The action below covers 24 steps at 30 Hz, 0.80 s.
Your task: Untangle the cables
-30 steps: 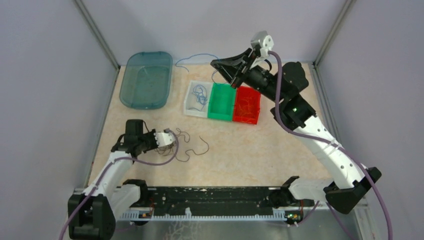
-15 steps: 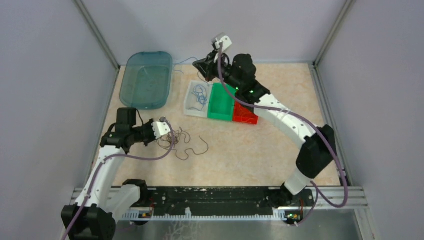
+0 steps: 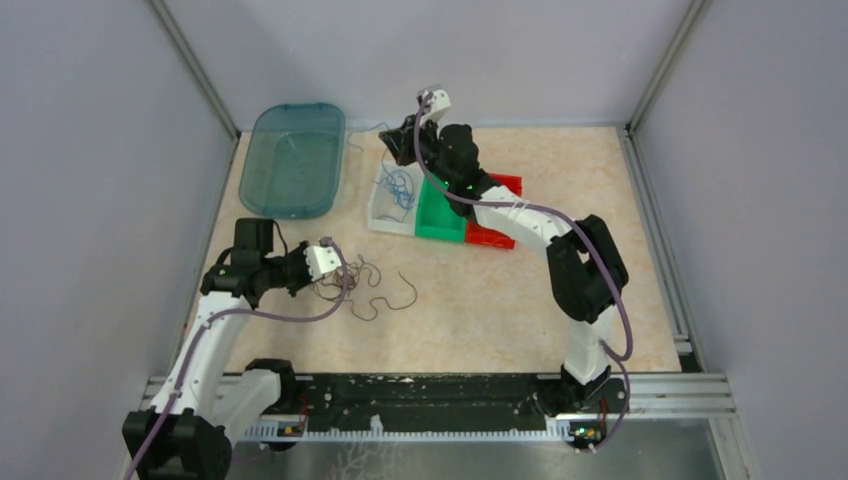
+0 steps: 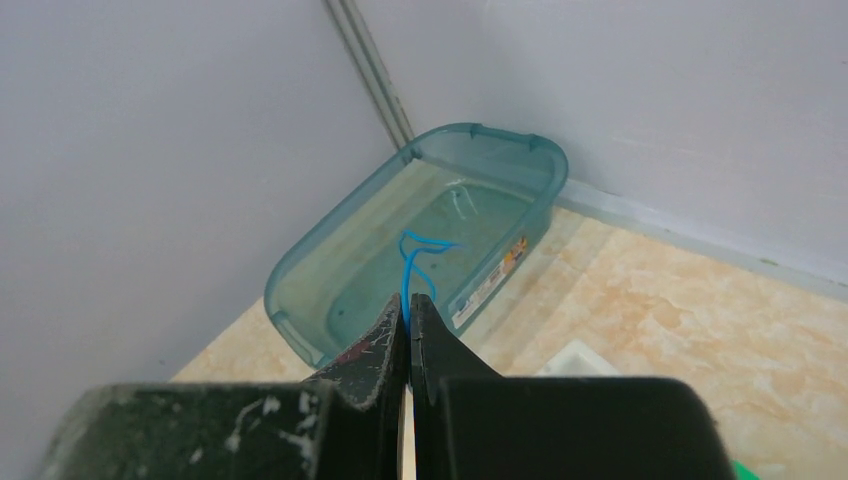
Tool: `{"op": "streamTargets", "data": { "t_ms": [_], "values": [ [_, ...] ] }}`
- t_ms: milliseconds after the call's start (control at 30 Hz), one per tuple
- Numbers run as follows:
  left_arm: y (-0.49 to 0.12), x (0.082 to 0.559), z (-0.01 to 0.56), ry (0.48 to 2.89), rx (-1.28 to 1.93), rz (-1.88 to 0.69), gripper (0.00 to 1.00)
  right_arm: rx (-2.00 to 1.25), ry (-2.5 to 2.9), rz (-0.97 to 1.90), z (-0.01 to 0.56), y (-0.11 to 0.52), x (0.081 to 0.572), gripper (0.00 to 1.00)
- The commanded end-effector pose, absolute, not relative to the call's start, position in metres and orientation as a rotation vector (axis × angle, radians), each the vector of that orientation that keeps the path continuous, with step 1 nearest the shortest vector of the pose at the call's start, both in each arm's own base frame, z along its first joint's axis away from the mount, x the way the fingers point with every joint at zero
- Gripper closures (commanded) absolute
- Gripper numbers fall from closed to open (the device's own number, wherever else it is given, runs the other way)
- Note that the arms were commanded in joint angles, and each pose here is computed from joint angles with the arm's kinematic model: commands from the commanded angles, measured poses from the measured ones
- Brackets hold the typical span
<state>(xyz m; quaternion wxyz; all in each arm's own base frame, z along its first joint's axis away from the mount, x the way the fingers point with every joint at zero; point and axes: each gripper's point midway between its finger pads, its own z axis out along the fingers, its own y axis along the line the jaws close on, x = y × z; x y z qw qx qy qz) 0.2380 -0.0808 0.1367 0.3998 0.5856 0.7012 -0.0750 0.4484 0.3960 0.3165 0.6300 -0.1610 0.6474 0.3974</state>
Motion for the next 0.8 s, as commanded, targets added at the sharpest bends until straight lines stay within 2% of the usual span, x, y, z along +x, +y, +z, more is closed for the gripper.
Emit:
{"op": "streamTargets", "data": {
  "t_ms": [0,267,433,600,767],
  "values": [
    [-0.081,0.234,0.136,1.763,1.493,-0.198,0.98,-0.221,1.409,0.892,0.331,0.38,0.463,1.0],
    [-0.081,0.235,0.135,1.764,1.497,-0.196,0.98,-0.192,1.546,0.755,0.268,0.345,0.461,1.0],
    [-0.081,0.237,0.135,1.765,1.499,-0.194,0.98,-0.169,1.615,0.663,0.25,0.329,0.46,1.0],
    [-0.082,0.238,0.137,1.759,1.496,-0.198,0.98,-0.193,1.659,0.652,0.242,0.338,0.467,1.0],
    [-0.081,0.24,0.139,1.762,1.493,-0.187,0.98,-0.241,1.744,0.628,0.209,0.354,0.476,1.0]
  ]
}}
